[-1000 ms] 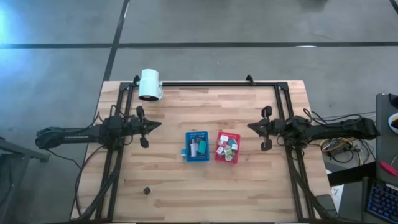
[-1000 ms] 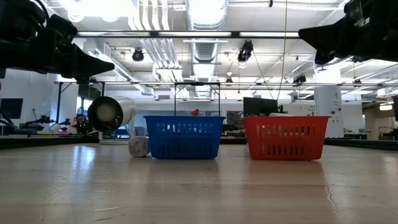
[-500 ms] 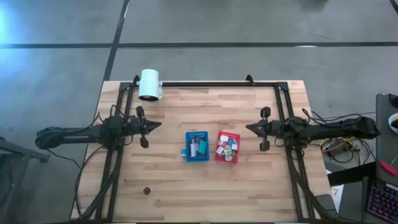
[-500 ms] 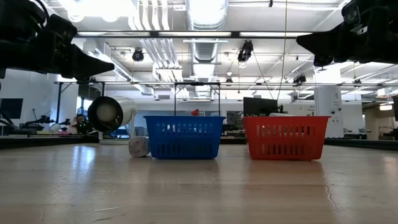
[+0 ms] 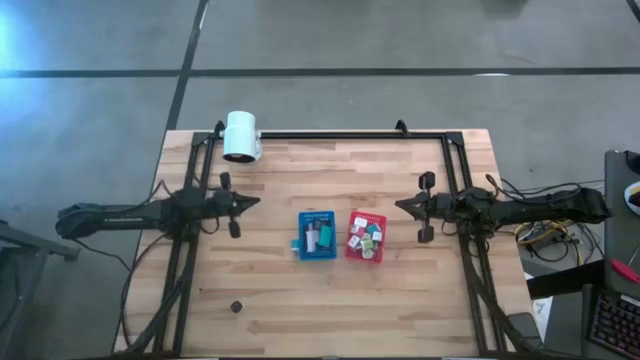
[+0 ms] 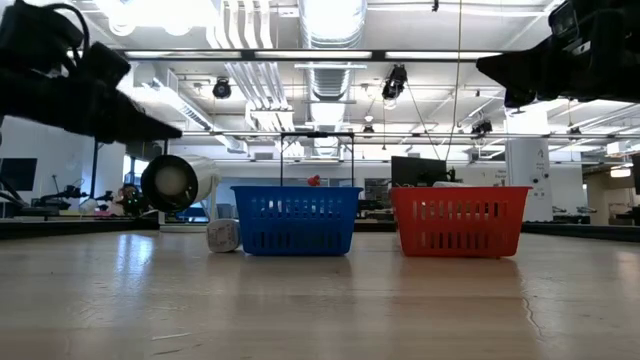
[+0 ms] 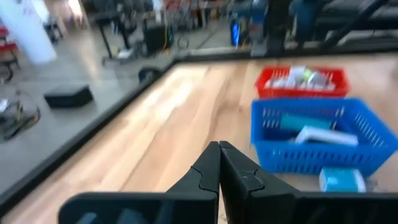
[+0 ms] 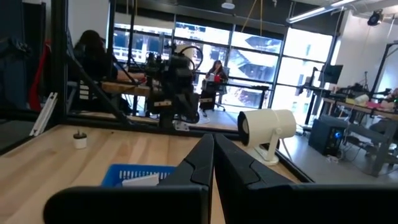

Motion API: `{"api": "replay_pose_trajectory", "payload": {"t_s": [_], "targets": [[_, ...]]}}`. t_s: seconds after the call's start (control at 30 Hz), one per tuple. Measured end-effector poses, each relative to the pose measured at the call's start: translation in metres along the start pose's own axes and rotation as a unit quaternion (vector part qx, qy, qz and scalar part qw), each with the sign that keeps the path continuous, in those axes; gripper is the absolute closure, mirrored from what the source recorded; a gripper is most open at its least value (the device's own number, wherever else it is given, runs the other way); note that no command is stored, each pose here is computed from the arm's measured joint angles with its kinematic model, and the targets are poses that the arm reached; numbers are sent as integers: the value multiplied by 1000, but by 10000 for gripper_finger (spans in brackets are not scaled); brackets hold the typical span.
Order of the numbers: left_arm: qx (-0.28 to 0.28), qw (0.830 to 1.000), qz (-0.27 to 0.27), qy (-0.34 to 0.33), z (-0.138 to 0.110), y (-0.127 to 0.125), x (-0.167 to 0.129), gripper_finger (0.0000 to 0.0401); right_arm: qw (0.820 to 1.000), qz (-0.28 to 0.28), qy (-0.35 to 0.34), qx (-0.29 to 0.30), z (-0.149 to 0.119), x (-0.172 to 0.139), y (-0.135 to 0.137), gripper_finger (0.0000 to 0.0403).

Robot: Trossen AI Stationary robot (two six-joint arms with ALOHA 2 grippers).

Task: Sort adapters and digital timers
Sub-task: Put the light blue charger adaptor into the red bin

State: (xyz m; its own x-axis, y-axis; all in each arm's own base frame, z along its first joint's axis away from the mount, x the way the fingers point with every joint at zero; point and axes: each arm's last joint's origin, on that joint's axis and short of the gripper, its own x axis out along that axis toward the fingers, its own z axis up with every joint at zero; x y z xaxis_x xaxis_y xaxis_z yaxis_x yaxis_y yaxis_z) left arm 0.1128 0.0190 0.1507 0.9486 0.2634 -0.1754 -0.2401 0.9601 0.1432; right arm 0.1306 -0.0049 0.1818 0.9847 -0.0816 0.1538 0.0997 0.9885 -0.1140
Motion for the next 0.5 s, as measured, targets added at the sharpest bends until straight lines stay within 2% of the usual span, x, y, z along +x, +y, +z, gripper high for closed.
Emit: {"api": "replay_pose_trajectory", "payload": {"t_s": [0.17, 0.27, 0.33, 0.4, 0.5], "targets": [[-13, 999, -3, 36, -5, -1, 4, 394, 1000, 0, 0, 22, 0, 0, 0, 394], [-31, 999, -8, 41, 0, -1, 6, 394, 1000, 0, 0, 21, 0, 0, 0, 394], [-36, 998, 8, 48, 3, 0, 8, 394, 1000, -3, 0, 17, 0, 0, 0, 394], [-38, 997, 29, 61, 3, 1, 10, 394, 1000, -17, 1, 7, 0, 0, -1, 394], [-46, 996, 31, 75, 3, 1, 13, 394, 999, -50, 6, -8, 0, 0, -3, 394]]}}
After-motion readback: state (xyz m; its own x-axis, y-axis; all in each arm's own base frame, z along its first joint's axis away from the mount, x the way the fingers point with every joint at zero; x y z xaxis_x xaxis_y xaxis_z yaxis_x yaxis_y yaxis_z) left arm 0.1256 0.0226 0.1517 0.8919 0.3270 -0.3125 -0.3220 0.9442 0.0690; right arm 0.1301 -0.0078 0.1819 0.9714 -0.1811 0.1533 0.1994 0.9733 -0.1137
